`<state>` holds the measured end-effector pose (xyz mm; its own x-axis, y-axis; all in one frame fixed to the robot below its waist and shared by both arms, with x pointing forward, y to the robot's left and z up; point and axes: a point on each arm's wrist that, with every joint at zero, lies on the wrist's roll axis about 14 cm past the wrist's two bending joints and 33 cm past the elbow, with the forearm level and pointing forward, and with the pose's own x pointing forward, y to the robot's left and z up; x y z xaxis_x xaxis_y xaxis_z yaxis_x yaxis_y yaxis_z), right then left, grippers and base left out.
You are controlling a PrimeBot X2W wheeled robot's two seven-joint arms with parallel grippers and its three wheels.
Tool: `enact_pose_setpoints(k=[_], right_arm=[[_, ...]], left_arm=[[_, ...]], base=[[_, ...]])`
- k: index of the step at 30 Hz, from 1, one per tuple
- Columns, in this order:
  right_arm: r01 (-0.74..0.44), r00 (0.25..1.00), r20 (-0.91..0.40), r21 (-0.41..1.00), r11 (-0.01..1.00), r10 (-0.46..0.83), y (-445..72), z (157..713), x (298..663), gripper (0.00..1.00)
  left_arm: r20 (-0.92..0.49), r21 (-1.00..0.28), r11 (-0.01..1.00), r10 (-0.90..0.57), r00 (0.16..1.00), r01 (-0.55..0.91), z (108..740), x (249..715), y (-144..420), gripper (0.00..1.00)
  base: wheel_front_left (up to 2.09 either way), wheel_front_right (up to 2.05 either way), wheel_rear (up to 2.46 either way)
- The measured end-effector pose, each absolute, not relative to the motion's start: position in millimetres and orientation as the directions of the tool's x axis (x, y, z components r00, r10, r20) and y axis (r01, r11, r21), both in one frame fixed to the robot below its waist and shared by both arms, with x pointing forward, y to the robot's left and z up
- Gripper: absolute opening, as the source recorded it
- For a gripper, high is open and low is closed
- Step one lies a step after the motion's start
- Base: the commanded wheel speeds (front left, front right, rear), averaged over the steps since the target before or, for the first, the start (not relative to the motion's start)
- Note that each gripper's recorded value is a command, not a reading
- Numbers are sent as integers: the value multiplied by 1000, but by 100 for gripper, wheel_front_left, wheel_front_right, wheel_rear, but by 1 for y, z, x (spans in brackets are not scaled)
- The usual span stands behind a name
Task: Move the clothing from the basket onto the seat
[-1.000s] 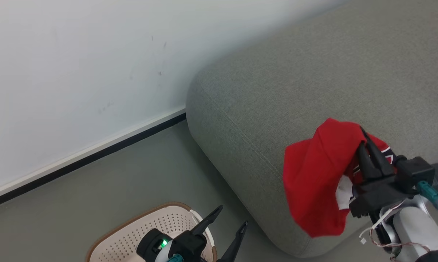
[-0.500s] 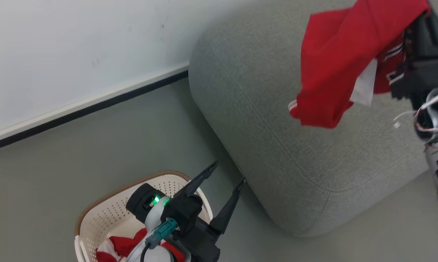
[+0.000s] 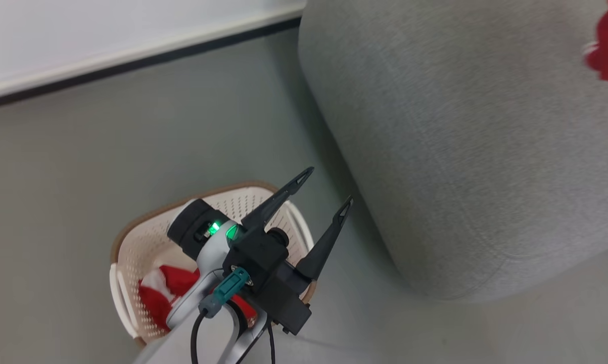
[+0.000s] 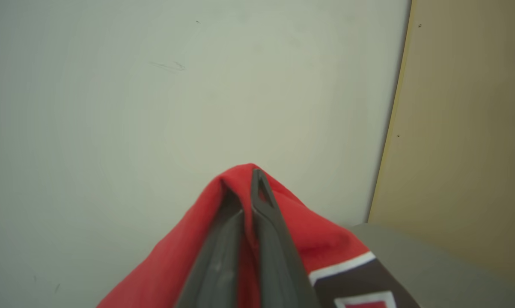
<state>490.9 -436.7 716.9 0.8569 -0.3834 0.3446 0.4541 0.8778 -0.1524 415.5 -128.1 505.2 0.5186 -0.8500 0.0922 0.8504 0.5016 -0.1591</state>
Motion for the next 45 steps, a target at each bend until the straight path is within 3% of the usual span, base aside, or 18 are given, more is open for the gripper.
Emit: enact_pose_setpoints(k=[10,14,27,35,37,38,45], right_arm=[[420,892,260,-174,890,-370,-428,669,565,0],[433,897,186,-185,882,-401,-430,624,590,0],[426,892,-73,-199,883,-446,-423,488,609,0],[401,890,-148,-195,895,-431,-411,458,604,0],[381,896,-165,-191,904,-413,-405,453,603,52],[375,897,-169,-194,906,-408,-403,453,601,100],[373,885,-224,-184,909,-409,-398,442,579,100]], left_arm=[[42,-168,559,-819,573,812,472,450,-104,100],[-2,-179,588,-802,598,788,446,466,-92,100],[-99,-213,626,-778,621,750,392,482,-73,100],[-109,-212,630,-775,622,747,386,484,-72,100],[-110,-204,633,-773,625,747,386,486,-71,100],[-112,-200,634,-772,625,747,386,487,-70,100],[-100,-191,624,-780,617,758,393,484,-76,100]], base=[[0,0,0],[0,0,0],[0,0,0],[0,0,0],[0,0,0],[0,0,0],[0,0,0]])
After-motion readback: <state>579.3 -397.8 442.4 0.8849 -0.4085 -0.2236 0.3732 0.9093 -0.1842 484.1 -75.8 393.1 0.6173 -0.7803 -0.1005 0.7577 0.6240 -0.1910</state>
